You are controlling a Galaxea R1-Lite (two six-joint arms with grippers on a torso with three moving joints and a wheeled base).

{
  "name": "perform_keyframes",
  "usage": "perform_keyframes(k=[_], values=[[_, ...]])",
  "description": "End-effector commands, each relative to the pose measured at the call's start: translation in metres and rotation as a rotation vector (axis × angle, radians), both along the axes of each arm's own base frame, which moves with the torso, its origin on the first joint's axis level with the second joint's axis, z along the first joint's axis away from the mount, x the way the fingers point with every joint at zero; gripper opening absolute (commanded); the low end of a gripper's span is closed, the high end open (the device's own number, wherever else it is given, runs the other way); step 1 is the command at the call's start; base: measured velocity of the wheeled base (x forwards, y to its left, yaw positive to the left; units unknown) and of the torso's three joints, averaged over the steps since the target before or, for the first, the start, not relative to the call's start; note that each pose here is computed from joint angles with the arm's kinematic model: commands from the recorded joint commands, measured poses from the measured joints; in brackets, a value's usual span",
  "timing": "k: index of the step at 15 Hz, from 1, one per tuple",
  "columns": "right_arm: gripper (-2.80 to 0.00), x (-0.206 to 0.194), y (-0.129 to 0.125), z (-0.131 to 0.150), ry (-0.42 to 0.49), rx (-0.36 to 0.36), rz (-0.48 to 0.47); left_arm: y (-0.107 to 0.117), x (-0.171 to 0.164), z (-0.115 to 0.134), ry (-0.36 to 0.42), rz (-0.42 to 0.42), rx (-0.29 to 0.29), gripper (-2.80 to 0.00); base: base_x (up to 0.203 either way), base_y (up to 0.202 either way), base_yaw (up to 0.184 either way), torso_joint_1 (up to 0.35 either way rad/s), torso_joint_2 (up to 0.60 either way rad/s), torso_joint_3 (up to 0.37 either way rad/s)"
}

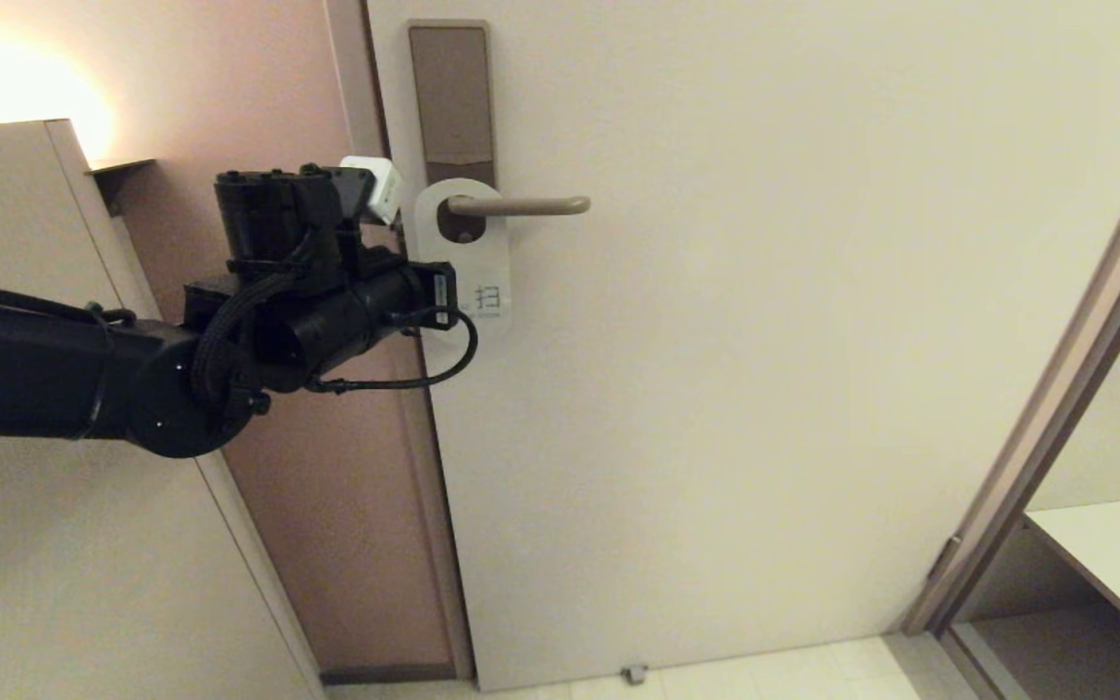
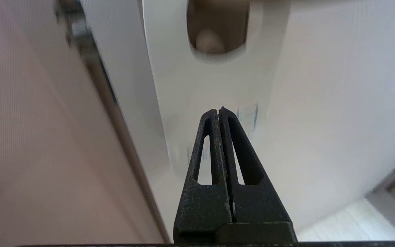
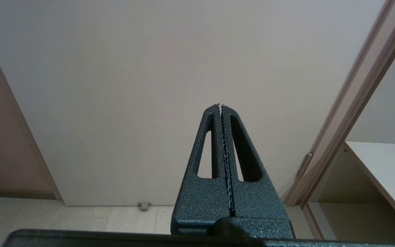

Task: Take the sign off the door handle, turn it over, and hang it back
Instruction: Hang the sign back with the other side facing out

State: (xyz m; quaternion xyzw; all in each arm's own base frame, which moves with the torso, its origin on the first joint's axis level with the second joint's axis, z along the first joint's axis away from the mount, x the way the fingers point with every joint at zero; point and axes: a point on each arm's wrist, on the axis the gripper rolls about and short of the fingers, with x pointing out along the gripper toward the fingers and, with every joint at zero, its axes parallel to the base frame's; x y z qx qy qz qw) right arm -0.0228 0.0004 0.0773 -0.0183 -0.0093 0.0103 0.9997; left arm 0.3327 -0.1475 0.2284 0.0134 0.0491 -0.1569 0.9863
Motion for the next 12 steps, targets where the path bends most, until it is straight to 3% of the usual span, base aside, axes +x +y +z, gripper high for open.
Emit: perform_keyframes(k=[1, 12], values=[[-2.80, 0.000, 0.000, 0.000, 0.000, 0.000, 0.001, 0.006, -0.012, 0.001, 0.004, 0.001, 0.002, -2.80, 0.000, 0.000, 0.000, 0.000, 0.00, 0.000], [-2.80, 0.000, 0.000, 0.000, 0.000, 0.000, 0.001, 0.032, -0.097, -0.007, 0.050, -0.040, 0.025, -2.80, 0.000, 0.000, 0.000, 0.000, 0.00, 0.000]])
